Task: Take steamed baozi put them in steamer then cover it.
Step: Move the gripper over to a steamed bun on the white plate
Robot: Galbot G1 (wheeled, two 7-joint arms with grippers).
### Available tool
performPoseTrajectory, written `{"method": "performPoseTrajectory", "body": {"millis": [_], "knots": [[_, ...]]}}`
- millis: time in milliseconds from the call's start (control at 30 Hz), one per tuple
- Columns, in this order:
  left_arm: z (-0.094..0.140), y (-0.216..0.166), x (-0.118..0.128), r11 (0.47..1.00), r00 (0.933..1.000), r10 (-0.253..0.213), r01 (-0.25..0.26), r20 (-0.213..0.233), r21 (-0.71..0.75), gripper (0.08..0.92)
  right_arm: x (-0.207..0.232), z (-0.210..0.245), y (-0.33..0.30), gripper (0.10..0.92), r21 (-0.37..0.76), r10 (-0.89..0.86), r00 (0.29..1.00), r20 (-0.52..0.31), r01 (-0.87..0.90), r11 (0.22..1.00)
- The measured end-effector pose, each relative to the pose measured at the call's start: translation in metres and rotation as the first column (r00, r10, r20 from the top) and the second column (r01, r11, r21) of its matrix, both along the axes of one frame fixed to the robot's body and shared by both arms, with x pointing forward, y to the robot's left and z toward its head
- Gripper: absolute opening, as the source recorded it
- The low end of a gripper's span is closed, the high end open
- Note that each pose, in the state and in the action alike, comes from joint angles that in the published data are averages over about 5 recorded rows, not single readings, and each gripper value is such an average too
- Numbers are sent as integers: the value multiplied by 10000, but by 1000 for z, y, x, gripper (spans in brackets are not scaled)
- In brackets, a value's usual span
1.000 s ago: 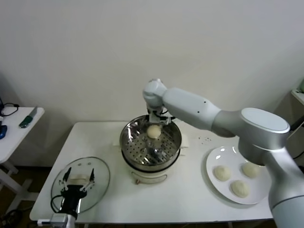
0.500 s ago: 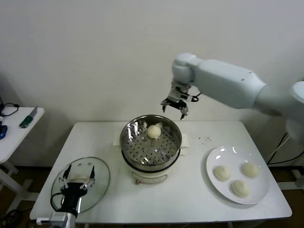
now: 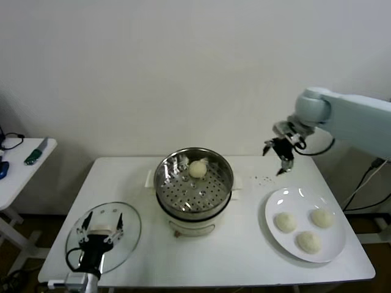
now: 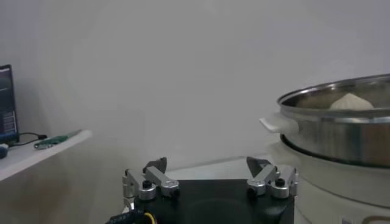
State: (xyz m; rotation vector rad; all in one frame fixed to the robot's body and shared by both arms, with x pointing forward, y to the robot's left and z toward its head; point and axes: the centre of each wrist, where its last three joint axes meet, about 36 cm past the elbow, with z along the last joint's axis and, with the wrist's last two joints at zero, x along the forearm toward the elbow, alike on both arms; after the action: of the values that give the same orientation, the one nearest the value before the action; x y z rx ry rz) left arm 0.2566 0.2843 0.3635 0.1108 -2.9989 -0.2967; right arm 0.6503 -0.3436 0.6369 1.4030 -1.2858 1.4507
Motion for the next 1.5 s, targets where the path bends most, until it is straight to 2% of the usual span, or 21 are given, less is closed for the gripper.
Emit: {"method": "performPoseTrajectory", "body": {"millis": [300, 600, 1067, 1500], "knots": [[3, -7, 0, 9992, 9998, 200, -201, -24, -353, 823, -36, -90, -43, 823, 7, -1281, 9865, -1016, 1289, 9917], [1, -7, -3, 9991, 9995, 285, -290, -139, -303, 823, -52, -145, -56, 823, -17, -1722, 9765, -1299, 1735, 9848], [1, -9, -4, 9988, 9991, 346, -353, -228, -325, 823, -51, -183, -59, 819, -97, -1982, 9690, -1474, 1990, 9800], [0, -11, -6, 9988, 9989, 339, -351, -334, -352, 823, -50, -194, -56, 705, -13, -1932, 9680, -1601, 1955, 9807]]}}
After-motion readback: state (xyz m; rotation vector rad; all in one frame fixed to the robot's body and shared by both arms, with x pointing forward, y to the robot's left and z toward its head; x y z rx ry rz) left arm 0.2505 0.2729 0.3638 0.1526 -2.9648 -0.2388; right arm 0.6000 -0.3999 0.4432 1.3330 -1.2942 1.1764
